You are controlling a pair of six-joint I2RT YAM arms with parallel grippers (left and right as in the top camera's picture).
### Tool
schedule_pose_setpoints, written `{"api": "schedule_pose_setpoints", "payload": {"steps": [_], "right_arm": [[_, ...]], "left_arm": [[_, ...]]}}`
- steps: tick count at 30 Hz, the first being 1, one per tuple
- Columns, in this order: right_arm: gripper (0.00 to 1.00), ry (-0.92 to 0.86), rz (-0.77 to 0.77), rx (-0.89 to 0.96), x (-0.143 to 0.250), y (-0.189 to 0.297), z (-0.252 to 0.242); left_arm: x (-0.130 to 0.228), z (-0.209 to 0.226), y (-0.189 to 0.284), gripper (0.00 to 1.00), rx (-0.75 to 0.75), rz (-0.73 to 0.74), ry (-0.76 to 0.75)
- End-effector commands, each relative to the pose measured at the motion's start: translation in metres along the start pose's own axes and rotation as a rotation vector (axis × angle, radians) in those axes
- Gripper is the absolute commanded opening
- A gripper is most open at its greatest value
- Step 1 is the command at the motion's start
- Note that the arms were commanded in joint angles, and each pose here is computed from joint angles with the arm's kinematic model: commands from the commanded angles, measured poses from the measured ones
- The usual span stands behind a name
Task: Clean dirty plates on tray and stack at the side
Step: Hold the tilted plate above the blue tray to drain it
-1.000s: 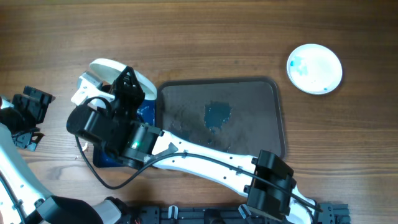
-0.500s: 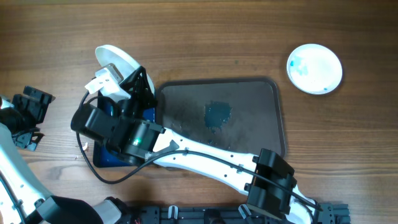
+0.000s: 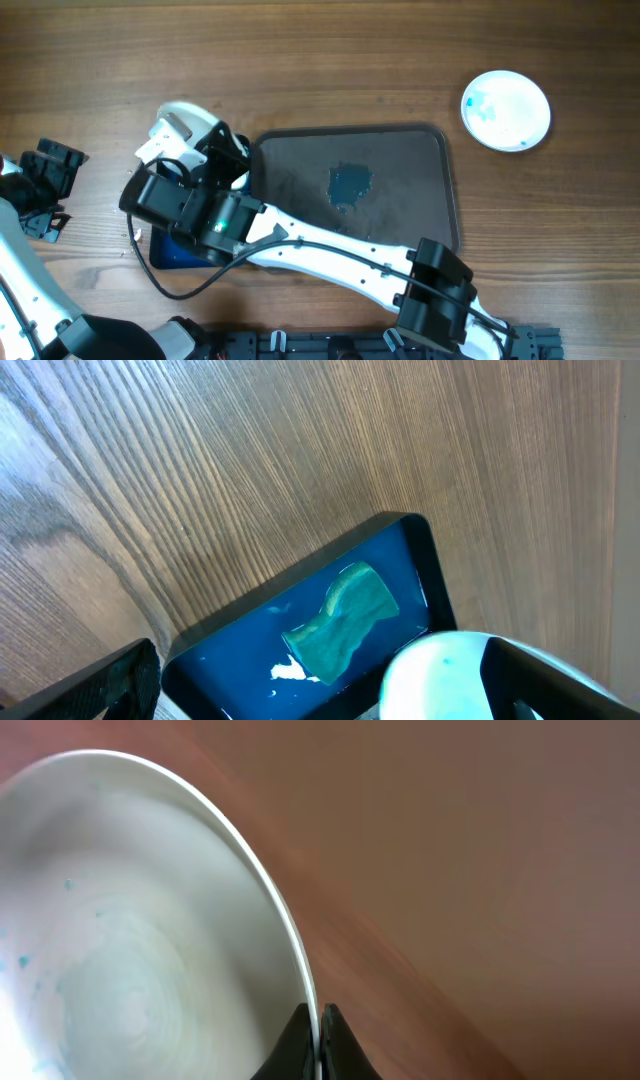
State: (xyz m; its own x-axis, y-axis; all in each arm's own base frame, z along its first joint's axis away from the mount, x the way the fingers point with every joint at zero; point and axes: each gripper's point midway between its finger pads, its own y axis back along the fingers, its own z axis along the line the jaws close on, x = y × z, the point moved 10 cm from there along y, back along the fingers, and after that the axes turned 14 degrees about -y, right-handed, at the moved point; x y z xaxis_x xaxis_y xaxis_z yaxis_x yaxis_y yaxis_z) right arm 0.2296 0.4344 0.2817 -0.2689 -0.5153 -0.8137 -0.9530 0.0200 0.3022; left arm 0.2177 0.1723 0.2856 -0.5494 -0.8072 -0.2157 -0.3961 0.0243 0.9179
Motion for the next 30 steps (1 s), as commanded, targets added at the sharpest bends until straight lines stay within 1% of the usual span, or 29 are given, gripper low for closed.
{"api": "schedule_pose_setpoints", "payload": {"steps": [1,2,3,4,5,6,7,8,9,10,11,12,13,14,15,16,17,18,19,20,21,22,23,24,25,26,27,29,30], "right_arm": [[0.04,0.075,0.013,-0.138,-0.004,0.0,0.004],[0.04,-0.02,-0.007,-0.012,-0.007,-0.001,-0.005],[0.04,-0.112,-0.047,0.173,-0.011,-0.001,-0.019],[0.04,-0.007,-0.021,0.042,-0.01,-0.003,-0.01],[0.04,0.246,0.031,-0.283,0.0,0.003,0.01],[0.04,0.128,0.04,-0.225,-0.001,0.001,0.006],[0.04,0.01,0.027,-0.077,-0.003,-0.001,-0.005],[0.04,-0.047,-0.007,0.107,-0.005,-0.002,-0.017],[0.04,-0.011,0.0,0.081,-0.004,-0.002,-0.015],[0.04,0.165,0.052,-0.146,0.002,0.0,-0.002],[0.04,0.146,0.064,-0.211,0.002,0.002,-0.001],[0.04,0.026,0.048,-0.079,-0.001,0.001,-0.01],[0.04,-0.032,0.007,0.097,-0.004,0.001,-0.022],[0.04,0.028,0.026,0.005,-0.003,0.0,-0.016],[0.04,0.103,0.048,-0.154,-0.003,0.003,-0.009],[0.04,0.028,0.036,-0.099,-0.006,0.003,-0.013],[0.04,-0.07,-0.016,0.111,-0.012,0.003,-0.028],[0.04,-0.086,-0.028,0.139,-0.014,0.002,-0.03],[0.04,0.044,0.003,-0.033,-0.013,0.002,-0.02],[0.04,0.097,0.014,-0.166,-0.013,0.005,-0.013],[0.04,-0.002,-0.009,-0.035,-0.017,0.005,-0.022],[0.04,-0.09,-0.055,0.188,-0.022,0.006,-0.038],[0.04,-0.046,-0.053,0.151,-0.025,0.004,-0.036],[0.04,0.151,-0.018,-0.074,-0.019,0.005,-0.021],[0.04,0.265,0.009,-0.269,-0.012,0.01,-0.01],[0.04,0.224,0.029,-0.311,-0.009,0.009,-0.009],[0.04,0.106,0.032,-0.222,-0.012,0.004,-0.015],[0.04,-0.124,-0.031,0.174,-0.017,0.003,-0.042],[0.04,-0.115,-0.041,0.223,-0.018,0.003,-0.045]], "left_arm": [[-0.003,-0.002,0.009,1.0,0.011,-0.033,0.01],[-0.003,-0.002,0.009,1.0,0.011,-0.033,0.01],[-0.003,-0.002,0.009,1.0,0.011,-0.033,0.01],[-0.003,-0.002,0.009,1.0,0.011,-0.033,0.01],[-0.003,-0.002,0.009,1.0,0.011,-0.033,0.01],[-0.003,-0.002,0.009,1.0,0.011,-0.033,0.01],[-0.003,-0.002,0.009,1.0,0.011,-0.033,0.01],[-0.003,-0.002,0.009,1.0,0.011,-0.033,0.01],[-0.003,-0.002,0.009,1.0,0.011,-0.033,0.01],[-0.003,-0.002,0.009,1.0,0.011,-0.033,0.01],[-0.003,-0.002,0.009,1.0,0.011,-0.033,0.01],[-0.003,-0.002,0.009,1.0,0.011,-0.033,0.01],[-0.003,-0.002,0.009,1.0,0.011,-0.033,0.01],[-0.003,-0.002,0.009,1.0,0.011,-0.033,0.01],[-0.003,-0.002,0.009,1.0,0.011,-0.033,0.01],[-0.003,-0.002,0.009,1.0,0.011,-0.033,0.01],[-0.003,-0.002,0.009,1.0,0.011,-0.033,0.01],[-0.003,-0.002,0.009,1.0,0.011,-0.033,0.01],[-0.003,-0.002,0.009,1.0,0.011,-0.033,0.01],[-0.003,-0.002,0.009,1.0,0.011,-0.033,0.01],[-0.003,-0.002,0.009,1.0,0.011,-0.033,0.01],[-0.003,-0.002,0.009,1.0,0.011,-0.033,0.01],[-0.003,-0.002,0.009,1.0,0.011,-0.033,0.01],[-0.003,-0.002,0.009,1.0,0.011,-0.033,0.01],[-0.003,-0.002,0.009,1.0,0.011,-0.033,0.01],[-0.003,-0.002,0.009,1.0,0.011,-0.033,0.01],[-0.003,-0.002,0.009,1.0,0.011,-0.033,0.01],[-0.003,-0.002,0.009,1.0,0.011,-0.033,0.01],[-0.003,-0.002,0.009,1.0,0.011,-0.033,0.01]]}}
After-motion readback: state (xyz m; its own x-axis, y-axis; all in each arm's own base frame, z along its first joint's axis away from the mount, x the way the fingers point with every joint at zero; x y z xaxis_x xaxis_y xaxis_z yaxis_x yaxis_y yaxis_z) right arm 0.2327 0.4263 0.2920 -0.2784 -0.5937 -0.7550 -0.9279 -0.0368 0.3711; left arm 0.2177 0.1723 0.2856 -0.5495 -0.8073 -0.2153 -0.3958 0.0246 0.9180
